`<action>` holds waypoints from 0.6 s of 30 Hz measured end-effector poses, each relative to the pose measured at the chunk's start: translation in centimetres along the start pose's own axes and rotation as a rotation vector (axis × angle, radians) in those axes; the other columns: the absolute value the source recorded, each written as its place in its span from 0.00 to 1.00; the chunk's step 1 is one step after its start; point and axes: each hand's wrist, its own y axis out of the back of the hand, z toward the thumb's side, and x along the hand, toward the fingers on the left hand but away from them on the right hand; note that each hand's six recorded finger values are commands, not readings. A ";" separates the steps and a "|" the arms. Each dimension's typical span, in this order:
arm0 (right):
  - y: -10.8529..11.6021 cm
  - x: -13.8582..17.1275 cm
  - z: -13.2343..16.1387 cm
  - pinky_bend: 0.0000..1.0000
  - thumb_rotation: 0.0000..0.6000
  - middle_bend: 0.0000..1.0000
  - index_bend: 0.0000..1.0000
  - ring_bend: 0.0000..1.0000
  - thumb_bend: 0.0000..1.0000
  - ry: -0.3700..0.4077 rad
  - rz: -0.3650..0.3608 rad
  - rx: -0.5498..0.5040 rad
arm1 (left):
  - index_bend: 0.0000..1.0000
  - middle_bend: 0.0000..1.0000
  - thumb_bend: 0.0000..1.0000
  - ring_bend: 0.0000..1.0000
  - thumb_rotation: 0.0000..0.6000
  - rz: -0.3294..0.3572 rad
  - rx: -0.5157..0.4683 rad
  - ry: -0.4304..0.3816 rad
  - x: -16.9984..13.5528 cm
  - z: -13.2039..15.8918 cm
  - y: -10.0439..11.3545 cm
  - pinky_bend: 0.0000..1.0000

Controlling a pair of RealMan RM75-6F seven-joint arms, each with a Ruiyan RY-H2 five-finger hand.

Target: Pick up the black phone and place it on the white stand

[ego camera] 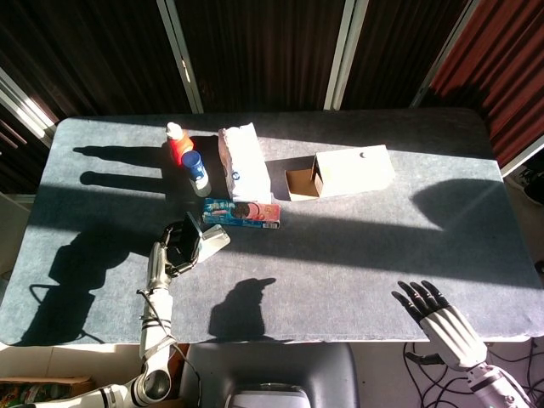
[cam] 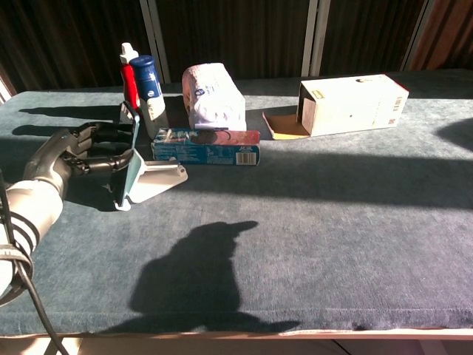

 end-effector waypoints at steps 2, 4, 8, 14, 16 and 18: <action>0.0 0.0 0.0 0.00 1.00 0.00 0.00 0.00 0.23 -0.001 0.000 0.000 | 0.76 1.00 0.40 0.82 1.00 -0.008 0.008 0.004 0.0 -0.1 -0.2 0.29; 0.1 0.1 0.0 0.00 1.00 0.00 0.00 0.00 0.23 -0.001 -0.002 -0.001 | 0.71 1.00 0.40 0.79 1.00 -0.011 0.021 0.002 0.1 -0.3 -0.3 0.27; 0.1 0.1 -0.1 0.00 1.00 0.00 0.00 0.00 0.23 -0.002 -0.004 -0.003 | 0.62 0.98 0.40 0.69 1.00 -0.021 0.038 -0.006 0.1 -0.3 -0.5 0.22; 0.1 0.1 -0.1 0.00 1.00 0.00 0.00 0.00 0.23 -0.002 -0.004 -0.003 | 0.49 0.82 0.40 0.53 1.00 -0.032 0.037 -0.007 0.1 -0.4 -0.7 0.16; 0.1 0.1 -0.1 0.00 1.00 0.00 0.00 0.00 0.23 -0.002 -0.005 -0.003 | 0.44 0.76 0.40 0.48 1.00 -0.037 0.039 -0.010 0.1 -0.4 -0.7 0.15; 0.2 0.1 -0.1 0.00 1.00 0.00 0.00 0.00 0.23 -0.002 -0.006 -0.003 | 0.37 0.67 0.40 0.42 1.00 -0.036 0.039 -0.019 0.1 -0.2 -0.7 0.15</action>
